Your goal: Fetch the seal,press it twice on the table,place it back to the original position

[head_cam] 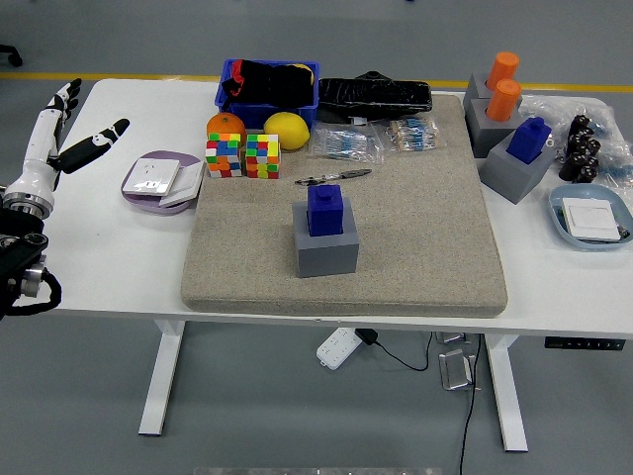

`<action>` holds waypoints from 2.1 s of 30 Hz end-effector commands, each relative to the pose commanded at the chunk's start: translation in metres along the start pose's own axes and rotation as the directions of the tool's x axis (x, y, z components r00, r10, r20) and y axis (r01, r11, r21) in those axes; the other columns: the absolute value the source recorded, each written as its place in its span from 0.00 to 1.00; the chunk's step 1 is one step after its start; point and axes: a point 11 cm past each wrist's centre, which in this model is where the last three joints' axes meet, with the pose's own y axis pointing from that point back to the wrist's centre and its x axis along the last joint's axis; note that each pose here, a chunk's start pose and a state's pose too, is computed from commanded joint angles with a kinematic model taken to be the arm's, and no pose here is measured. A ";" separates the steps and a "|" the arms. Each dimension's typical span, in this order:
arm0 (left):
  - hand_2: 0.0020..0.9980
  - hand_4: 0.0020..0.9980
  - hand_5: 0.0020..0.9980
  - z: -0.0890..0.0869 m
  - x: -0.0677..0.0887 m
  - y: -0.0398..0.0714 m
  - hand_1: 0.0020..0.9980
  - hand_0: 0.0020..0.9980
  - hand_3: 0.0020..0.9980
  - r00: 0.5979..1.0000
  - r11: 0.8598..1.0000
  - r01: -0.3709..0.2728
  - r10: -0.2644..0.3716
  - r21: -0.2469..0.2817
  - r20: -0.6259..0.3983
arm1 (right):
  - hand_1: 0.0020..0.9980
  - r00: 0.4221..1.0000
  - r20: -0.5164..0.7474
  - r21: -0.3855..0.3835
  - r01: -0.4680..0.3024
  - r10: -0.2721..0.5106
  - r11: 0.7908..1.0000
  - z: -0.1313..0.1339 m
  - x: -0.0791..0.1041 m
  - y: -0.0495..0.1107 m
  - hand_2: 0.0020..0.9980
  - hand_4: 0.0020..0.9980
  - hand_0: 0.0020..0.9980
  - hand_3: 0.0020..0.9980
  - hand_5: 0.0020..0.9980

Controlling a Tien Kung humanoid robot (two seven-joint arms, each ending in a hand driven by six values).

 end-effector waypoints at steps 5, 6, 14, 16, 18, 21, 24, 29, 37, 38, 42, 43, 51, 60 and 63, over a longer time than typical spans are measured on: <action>1.00 0.92 0.42 0.001 -0.003 0.000 1.00 1.00 0.99 1.000 1.000 0.019 -0.019 -0.004 0.022 | 0.71 1.000 -0.001 0.003 0.000 0.000 1.000 -0.001 0.000 0.000 0.71 0.77 0.80 0.67 0.56; 1.00 0.92 0.42 0.001 -0.003 0.000 1.00 1.00 0.99 1.000 1.000 0.021 -0.021 -0.005 0.023 | 0.71 1.000 -0.002 0.001 0.000 0.000 1.000 -0.001 0.000 0.000 0.71 0.77 0.80 0.67 0.56; 1.00 0.91 0.41 -0.001 -0.002 0.001 1.00 1.00 0.99 0.999 1.000 0.020 -0.020 0.004 0.032 | 0.71 1.000 -0.004 -0.001 0.001 -0.001 1.000 0.001 0.000 0.000 0.71 0.77 0.80 0.67 0.56; 1.00 0.91 0.41 -0.001 -0.001 0.001 1.00 1.00 0.99 0.999 1.000 0.019 -0.019 0.004 0.034 | 0.71 1.000 -0.005 -0.002 0.001 -0.001 1.000 0.001 0.000 0.000 0.71 0.77 0.80 0.67 0.56; 1.00 0.91 0.41 0.000 0.000 0.001 1.00 1.00 0.99 0.999 1.000 0.020 -0.020 -0.001 0.038 | 0.71 1.000 -0.005 -0.003 0.001 -0.001 1.000 0.002 0.000 0.000 0.71 0.77 0.80 0.67 0.56; 1.00 0.91 0.40 0.002 0.001 0.000 1.00 1.00 0.99 0.999 1.000 0.019 -0.019 -0.004 0.040 | 0.71 1.000 -0.004 -0.003 0.002 -0.002 1.000 0.002 -0.001 0.000 0.71 0.77 0.80 0.67 0.56; 1.00 0.91 0.40 0.001 0.001 0.000 1.00 1.00 0.99 0.999 1.000 0.019 -0.019 -0.002 0.041 | 0.71 1.000 -0.001 -0.003 0.002 -0.002 1.000 0.002 -0.001 0.000 0.71 0.77 0.80 0.67 0.56; 1.00 0.89 0.39 0.001 0.001 0.000 1.00 1.00 0.98 0.999 1.000 0.019 -0.018 -0.002 0.041 | 0.71 1.000 0.002 -0.004 0.002 -0.002 1.000 0.003 -0.001 0.000 0.71 0.77 0.80 0.67 0.56; 1.00 0.89 0.38 0.001 0.001 0.000 1.00 1.00 0.98 0.999 1.000 0.021 -0.021 -0.001 0.044 | 0.71 1.000 0.005 -0.004 0.003 -0.003 1.000 0.003 -0.002 0.000 0.71 0.77 0.80 0.67 0.56; 1.00 0.88 0.37 0.001 0.000 0.000 1.00 1.00 0.98 0.999 1.000 0.023 -0.023 -0.001 0.044 | 0.71 1.000 0.005 -0.004 0.003 -0.003 1.000 0.003 -0.002 0.000 0.71 0.77 0.80 0.67 0.56; 1.00 0.88 0.37 0.002 -0.002 0.000 1.00 1.00 0.98 0.999 1.000 0.029 -0.029 -0.002 0.044 | 0.71 1.000 0.008 -0.003 0.003 -0.003 1.000 0.003 -0.002 0.000 0.71 0.77 0.80 0.67 0.56; 1.00 0.88 0.37 0.002 -0.003 0.000 1.00 1.00 0.98 0.999 1.000 0.029 -0.029 -0.002 0.044 | 0.71 1.000 0.008 -0.003 0.003 -0.003 1.000 0.003 -0.002 0.000 0.71 0.77 0.80 0.67 0.56; 0.99 0.88 0.36 0.003 -0.003 0.000 1.00 1.00 0.98 0.999 1.000 0.029 -0.029 -0.004 0.044 | 0.71 1.000 0.010 0.000 0.003 -0.003 1.000 0.002 -0.002 0.000 0.71 0.77 0.80 0.67 0.56; 0.99 0.88 0.36 0.003 -0.004 -0.001 1.00 1.00 0.98 0.999 1.000 0.024 -0.024 -0.004 0.035 | 0.71 1.000 0.010 0.000 0.005 -0.005 1.000 0.001 -0.003 0.000 0.71 0.77 0.80 0.67 0.56; 0.99 0.87 0.36 0.004 -0.004 -0.001 1.00 1.00 0.98 0.999 1.000 0.025 -0.025 -0.006 0.037 | 0.71 1.000 0.011 0.003 0.005 -0.005 1.000 0.000 -0.002 0.000 0.71 0.77 0.80 0.67 0.56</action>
